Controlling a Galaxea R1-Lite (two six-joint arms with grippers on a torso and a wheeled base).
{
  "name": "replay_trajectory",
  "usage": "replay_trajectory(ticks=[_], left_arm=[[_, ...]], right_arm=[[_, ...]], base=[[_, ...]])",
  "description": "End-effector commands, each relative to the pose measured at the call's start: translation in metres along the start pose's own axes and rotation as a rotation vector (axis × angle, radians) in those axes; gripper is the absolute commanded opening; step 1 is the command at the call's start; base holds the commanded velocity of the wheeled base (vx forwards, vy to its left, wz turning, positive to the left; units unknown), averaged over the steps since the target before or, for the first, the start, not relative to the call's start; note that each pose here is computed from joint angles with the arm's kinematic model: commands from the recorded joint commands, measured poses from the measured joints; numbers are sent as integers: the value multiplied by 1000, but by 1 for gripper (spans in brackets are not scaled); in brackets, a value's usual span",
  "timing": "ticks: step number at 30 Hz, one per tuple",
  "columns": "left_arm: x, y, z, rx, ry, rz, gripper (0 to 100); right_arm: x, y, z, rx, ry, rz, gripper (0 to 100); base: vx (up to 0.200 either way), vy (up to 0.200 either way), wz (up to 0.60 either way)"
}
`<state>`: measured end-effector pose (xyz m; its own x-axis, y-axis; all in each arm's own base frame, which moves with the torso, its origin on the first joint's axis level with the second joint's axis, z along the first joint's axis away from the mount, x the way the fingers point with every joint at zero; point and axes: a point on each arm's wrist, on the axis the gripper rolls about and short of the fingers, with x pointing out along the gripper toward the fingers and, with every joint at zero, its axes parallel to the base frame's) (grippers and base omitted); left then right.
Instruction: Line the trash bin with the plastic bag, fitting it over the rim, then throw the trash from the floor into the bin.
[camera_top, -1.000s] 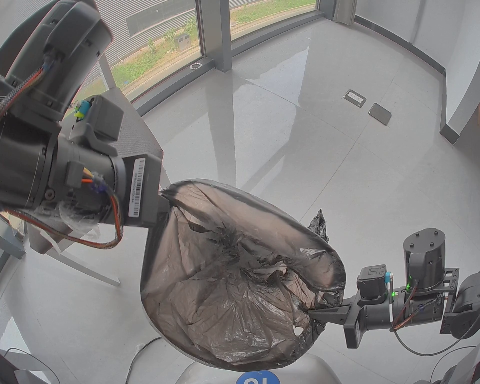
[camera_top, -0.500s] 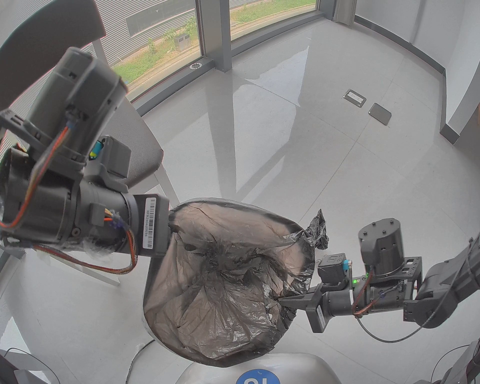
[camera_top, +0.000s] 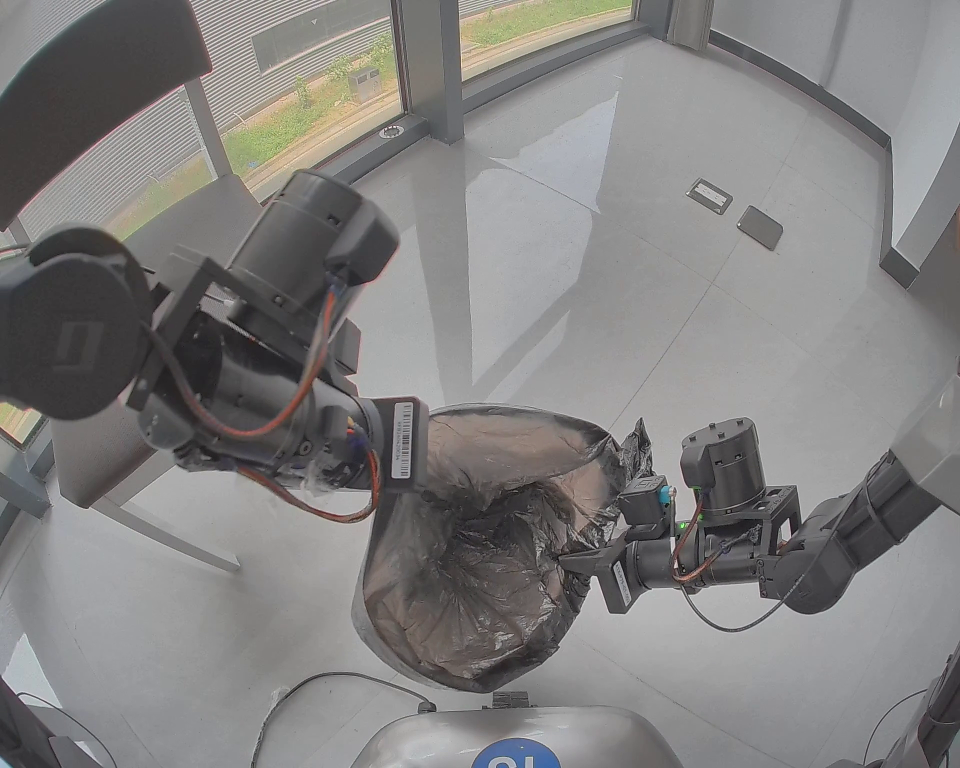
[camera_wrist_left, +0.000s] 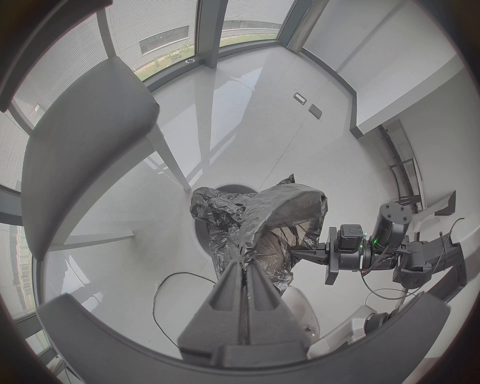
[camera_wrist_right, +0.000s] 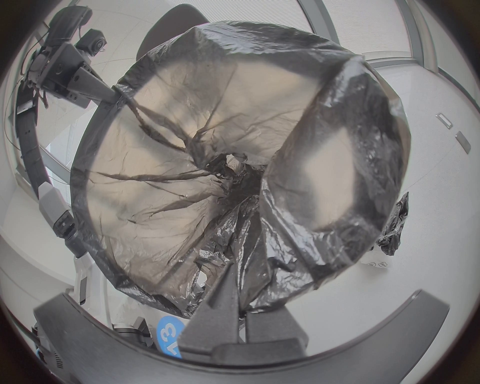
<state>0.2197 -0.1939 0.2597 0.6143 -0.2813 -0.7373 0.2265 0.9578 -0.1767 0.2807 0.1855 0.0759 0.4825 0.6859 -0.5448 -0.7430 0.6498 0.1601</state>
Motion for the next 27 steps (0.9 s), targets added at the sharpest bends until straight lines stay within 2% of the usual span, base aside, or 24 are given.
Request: replay_trajectory(ticks=[1, 9, 14, 22, 27], left_arm=[[44, 3, 16, 1, 43, 57, 0], [57, 27, 36, 0, 21, 112, 0], [61, 44, 48, -38, 1, 144, 0], [67, 45, 50, -39, -13, 158, 0], [70, 41, 63, -57, -89, 134, 0]], right_arm=[[7, -19, -6, 33, 17, -35, 0], [19, -25, -1, 27, 0, -39, 0], [34, -25, 5, 20, -10, -27, 0], [37, -22, 4, 20, -8, -19, 0], [26, -25, 5, 29, -17, -33, 0]], base=[[0, 0, 0], [0, 0, 0], [0, 0, 0], [0, 0, 0], [0, 0, 0]])
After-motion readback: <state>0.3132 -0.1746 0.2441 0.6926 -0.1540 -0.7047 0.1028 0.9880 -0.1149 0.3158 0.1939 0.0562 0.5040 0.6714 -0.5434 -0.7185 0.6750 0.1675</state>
